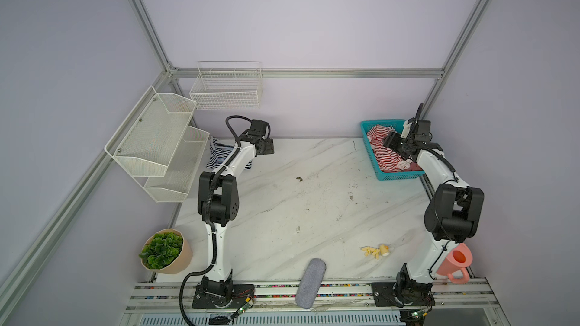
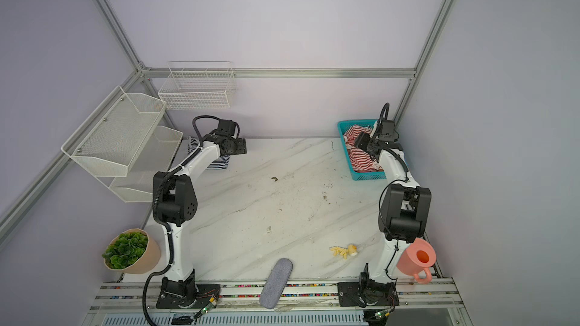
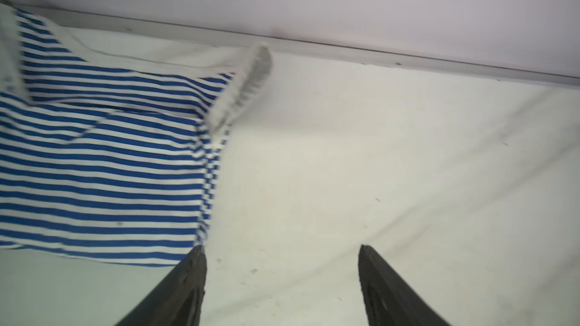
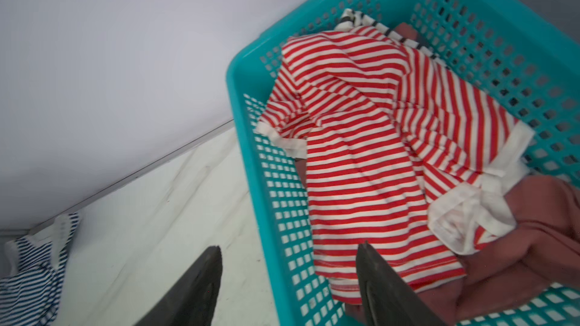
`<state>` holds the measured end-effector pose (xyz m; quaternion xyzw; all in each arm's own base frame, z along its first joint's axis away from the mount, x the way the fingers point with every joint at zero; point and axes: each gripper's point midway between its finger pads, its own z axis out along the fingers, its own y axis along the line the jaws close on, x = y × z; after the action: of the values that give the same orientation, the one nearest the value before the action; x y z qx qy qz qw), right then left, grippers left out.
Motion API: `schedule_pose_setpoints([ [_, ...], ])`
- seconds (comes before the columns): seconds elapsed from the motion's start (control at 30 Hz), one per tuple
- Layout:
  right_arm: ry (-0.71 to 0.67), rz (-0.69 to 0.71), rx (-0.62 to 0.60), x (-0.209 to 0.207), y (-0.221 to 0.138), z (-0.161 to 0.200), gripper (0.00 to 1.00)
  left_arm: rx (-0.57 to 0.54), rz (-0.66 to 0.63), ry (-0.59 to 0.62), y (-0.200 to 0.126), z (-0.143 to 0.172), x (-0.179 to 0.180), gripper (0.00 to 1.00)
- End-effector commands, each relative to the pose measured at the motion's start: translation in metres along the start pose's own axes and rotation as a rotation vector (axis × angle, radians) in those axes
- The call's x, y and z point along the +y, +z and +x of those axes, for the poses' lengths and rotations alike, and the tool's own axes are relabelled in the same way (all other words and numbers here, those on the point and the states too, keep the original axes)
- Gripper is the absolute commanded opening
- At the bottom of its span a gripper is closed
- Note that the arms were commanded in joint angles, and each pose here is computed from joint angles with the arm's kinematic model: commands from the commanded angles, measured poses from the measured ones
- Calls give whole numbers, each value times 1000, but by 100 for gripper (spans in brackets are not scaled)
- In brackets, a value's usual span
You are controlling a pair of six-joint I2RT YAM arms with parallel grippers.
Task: Fold and stack tank tops
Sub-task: Pick up the tank top from the basket.
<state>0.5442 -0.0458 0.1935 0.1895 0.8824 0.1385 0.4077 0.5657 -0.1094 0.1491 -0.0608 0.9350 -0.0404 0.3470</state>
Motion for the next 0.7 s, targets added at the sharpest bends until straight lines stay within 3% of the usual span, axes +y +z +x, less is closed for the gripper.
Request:
schedule_pose_setpoints([
  [0.0,1,97,85,-35,28,20,71,32,201,-33,-24,14,-56,75],
  [0.33,17,84,183,-54,100,45,70,120,351,30,-47,71,-124,75],
  [0.4,21,82,189,-55,105,46,58,124,357,46,-49,75,-130,75],
  [0.5,23,95,190,-57,104,45,27,117,366,59,-53,74,-134,75],
  [0.67,2,113,135,-51,80,27,13,96,377,69,-61,67,-137,75],
])
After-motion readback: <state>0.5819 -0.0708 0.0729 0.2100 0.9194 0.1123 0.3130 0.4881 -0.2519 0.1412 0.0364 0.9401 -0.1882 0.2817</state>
